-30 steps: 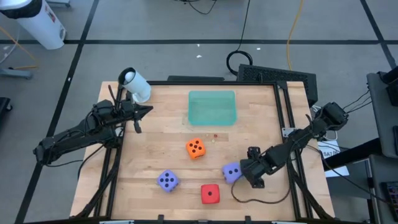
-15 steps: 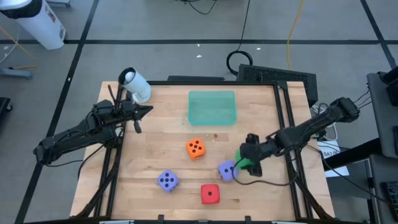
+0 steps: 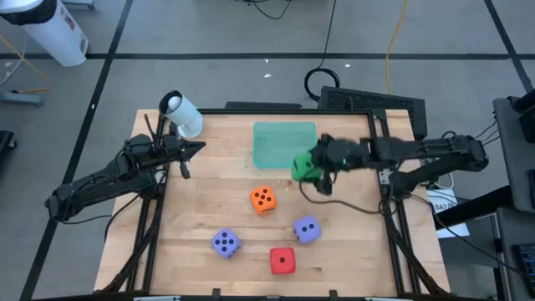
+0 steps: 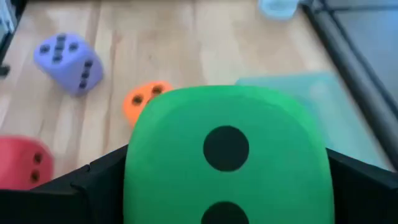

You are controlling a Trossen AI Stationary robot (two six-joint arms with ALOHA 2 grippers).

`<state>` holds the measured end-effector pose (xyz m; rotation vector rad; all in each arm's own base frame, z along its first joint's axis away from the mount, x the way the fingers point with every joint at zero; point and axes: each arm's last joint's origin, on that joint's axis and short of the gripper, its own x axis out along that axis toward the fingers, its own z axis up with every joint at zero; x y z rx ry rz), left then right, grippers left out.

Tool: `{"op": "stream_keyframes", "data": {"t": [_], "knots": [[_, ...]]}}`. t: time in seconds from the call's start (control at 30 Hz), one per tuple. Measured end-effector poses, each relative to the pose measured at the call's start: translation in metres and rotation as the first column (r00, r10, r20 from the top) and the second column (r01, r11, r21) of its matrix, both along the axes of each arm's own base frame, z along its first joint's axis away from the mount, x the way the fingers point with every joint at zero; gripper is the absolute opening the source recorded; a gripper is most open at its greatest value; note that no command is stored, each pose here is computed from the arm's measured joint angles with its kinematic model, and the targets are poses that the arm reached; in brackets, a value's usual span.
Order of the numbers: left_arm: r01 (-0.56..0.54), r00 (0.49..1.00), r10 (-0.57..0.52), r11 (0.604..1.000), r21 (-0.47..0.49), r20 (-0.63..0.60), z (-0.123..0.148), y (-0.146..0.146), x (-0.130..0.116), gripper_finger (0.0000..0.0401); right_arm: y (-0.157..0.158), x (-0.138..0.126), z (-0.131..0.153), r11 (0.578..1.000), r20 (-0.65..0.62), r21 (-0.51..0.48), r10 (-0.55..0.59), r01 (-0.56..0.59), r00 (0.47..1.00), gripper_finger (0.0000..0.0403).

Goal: Pick & Place Dice
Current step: Put the large green dice into the light blue bin

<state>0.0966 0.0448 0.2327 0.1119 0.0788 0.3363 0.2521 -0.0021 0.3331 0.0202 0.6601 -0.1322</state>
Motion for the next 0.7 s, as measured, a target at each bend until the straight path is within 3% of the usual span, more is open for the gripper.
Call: {"op": "stream_keyframes", "data": {"t": [0.23, 0.5, 0.7], "knots": [[0.000, 1.000, 0.000, 1.000, 0.001, 0.001, 0.000, 0.000, 0.000, 0.0019, -0.049, 0.025, 0.008, 0.993, -0.020, -0.086, -0.080, 0.079, 0.997, 0.0370], [0.000, 1.000, 0.000, 1.000, -0.002, -0.004, 0.000, 0.000, 0.000, 0.0019, -0.101, 0.042, -0.031, 0.989, -0.197, -0.117, -0.112, 0.090, 0.974, 0.0370], [0.000, 1.000, 0.000, 1.000, 0.012, -0.006, 0.000, 0.000, 0.000, 0.0019, -0.123, 0.042, -0.061, 0.996, -0.363, -0.087, -0.065, 0.036, 0.930, 0.0372]]}}
